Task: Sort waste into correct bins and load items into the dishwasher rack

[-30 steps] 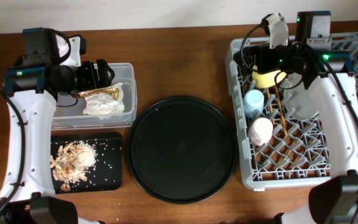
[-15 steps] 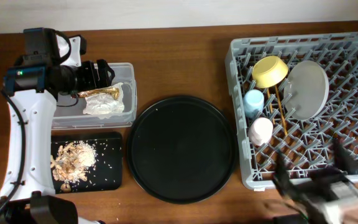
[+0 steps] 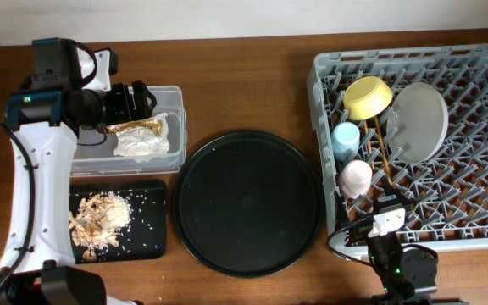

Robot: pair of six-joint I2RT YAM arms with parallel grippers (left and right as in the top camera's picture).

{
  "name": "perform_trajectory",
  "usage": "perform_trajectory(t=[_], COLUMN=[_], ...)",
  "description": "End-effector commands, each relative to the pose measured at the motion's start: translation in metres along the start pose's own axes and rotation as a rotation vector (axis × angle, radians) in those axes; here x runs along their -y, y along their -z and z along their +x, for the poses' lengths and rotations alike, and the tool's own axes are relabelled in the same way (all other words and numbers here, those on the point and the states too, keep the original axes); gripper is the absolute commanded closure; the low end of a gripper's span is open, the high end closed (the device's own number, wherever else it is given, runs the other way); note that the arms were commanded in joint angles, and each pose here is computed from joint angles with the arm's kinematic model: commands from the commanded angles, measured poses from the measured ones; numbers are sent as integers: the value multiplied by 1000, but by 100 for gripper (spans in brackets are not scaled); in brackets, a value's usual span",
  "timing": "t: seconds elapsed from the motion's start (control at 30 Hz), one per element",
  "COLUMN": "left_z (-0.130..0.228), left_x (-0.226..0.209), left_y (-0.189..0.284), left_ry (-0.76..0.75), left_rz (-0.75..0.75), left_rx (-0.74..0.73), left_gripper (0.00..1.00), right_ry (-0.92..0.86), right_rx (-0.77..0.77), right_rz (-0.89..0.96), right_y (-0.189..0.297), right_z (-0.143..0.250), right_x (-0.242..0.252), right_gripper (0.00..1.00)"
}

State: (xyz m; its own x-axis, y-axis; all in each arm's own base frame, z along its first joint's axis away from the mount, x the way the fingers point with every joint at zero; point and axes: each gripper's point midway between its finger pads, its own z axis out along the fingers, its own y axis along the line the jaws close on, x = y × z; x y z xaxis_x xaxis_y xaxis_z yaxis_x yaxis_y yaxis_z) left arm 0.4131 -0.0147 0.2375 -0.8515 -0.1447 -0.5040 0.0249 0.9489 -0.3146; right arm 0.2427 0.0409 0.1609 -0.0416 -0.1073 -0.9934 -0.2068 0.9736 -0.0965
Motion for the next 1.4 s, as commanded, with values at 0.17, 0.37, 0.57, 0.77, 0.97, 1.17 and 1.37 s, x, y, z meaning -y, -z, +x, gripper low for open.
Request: perform_trajectory(t=[0.17,0.37,0.57,0.77,0.97,1.17,1.37], left_z=[-1,0,126,128,173,182,182], left_x=[1,51,45,34,-17,-30,-30], left_y=[2,104,123,122,39,24,24], left_ry=[-10,-127,-212,-362,-256,-230,-230], left_rz=[0,38,-13,28,-92,-142,-142], left_rx=[6,247,400,1198,999,926,926], left_gripper=[1,1,1,1,1,1,1], right_ry=[-10,-10,-10,-10,-10,-10,-10], right_rx=[-10,-10,-10,-10,-10,-10,-10], right_rz=[22,21,22,22,22,21,22], right_y=[0,0,0,0,0,0,0], right_z=[4,4,4,4,4,4,4], right_x=[4,4,4,4,4,4,4], right_gripper=[1,1,1,1,1,1,1])
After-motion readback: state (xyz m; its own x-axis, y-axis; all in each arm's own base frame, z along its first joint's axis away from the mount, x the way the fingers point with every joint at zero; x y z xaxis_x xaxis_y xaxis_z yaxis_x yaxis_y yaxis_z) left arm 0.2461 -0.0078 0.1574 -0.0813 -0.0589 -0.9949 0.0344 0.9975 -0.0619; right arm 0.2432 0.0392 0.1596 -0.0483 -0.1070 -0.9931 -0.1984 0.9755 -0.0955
